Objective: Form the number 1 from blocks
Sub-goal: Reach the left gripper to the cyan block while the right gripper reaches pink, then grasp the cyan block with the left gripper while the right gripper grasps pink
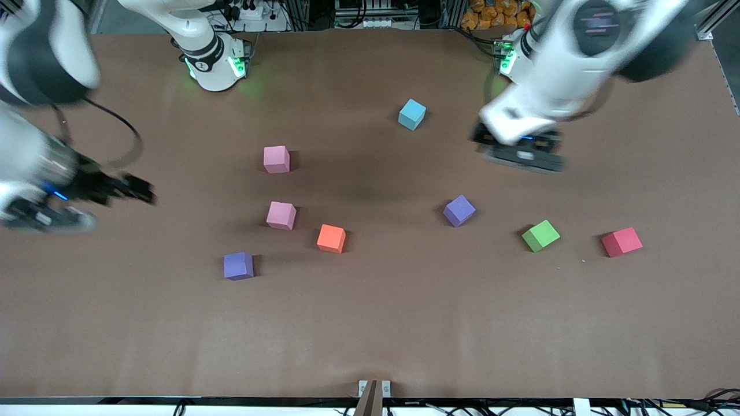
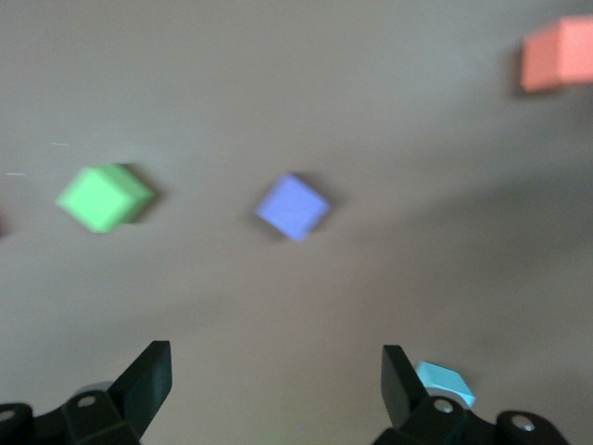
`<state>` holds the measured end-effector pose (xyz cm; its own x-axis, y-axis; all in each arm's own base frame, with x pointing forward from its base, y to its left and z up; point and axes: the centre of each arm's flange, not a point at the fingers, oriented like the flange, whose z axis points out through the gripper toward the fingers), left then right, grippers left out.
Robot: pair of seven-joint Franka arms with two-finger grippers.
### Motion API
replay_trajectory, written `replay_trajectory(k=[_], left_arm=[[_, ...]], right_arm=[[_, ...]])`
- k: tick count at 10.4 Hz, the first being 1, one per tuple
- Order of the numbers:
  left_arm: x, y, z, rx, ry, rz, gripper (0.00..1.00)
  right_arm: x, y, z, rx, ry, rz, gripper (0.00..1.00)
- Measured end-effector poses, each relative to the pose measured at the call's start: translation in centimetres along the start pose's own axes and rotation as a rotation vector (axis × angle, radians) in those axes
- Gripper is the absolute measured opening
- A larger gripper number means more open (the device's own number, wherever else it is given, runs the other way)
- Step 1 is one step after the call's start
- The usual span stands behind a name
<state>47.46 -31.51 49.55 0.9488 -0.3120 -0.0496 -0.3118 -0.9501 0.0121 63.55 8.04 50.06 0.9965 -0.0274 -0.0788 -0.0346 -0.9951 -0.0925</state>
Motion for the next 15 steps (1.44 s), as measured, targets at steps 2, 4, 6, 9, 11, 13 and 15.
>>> replay_trajectory(k=[2,4,6,9,11,13,15], left_arm=[[-3.5,6.8,5.7,0.010,-0.023,0.024,1.00],[-7.6,10.8,11.2,0.032,-0.058,0.032,1.00],[-11.0,12.9,15.5,0.018,-0.077,0.038,1.00],[-15.5,14.2,20.4,0.022,-0.092,0.064,1.00],[-18.2,15.4,22.1,0.033,-0.099,0.111,1.00],[-19.6,16.5,22.7,0.028,-0.087,0.143,1.00],[-20.4,16.6,23.6,0.007,-0.057,0.154,1.00]], right_arm=[[2.3,-3.8,6.8,0.069,-0.043,0.086,1.00],[3.6,-6.7,12.2,0.082,-0.059,0.167,1.00],[3.4,-8.8,16.1,0.064,-0.102,0.175,1.00],[2.4,-10.1,20.5,0.034,-0.169,0.186,1.00],[1.6,-11.2,23.1,0.037,-0.216,0.202,1.00],[1.1,-11.9,25.1,0.067,-0.260,0.225,1.00],[0.9,-11.8,26.6,0.065,-0.285,0.237,1.00]])
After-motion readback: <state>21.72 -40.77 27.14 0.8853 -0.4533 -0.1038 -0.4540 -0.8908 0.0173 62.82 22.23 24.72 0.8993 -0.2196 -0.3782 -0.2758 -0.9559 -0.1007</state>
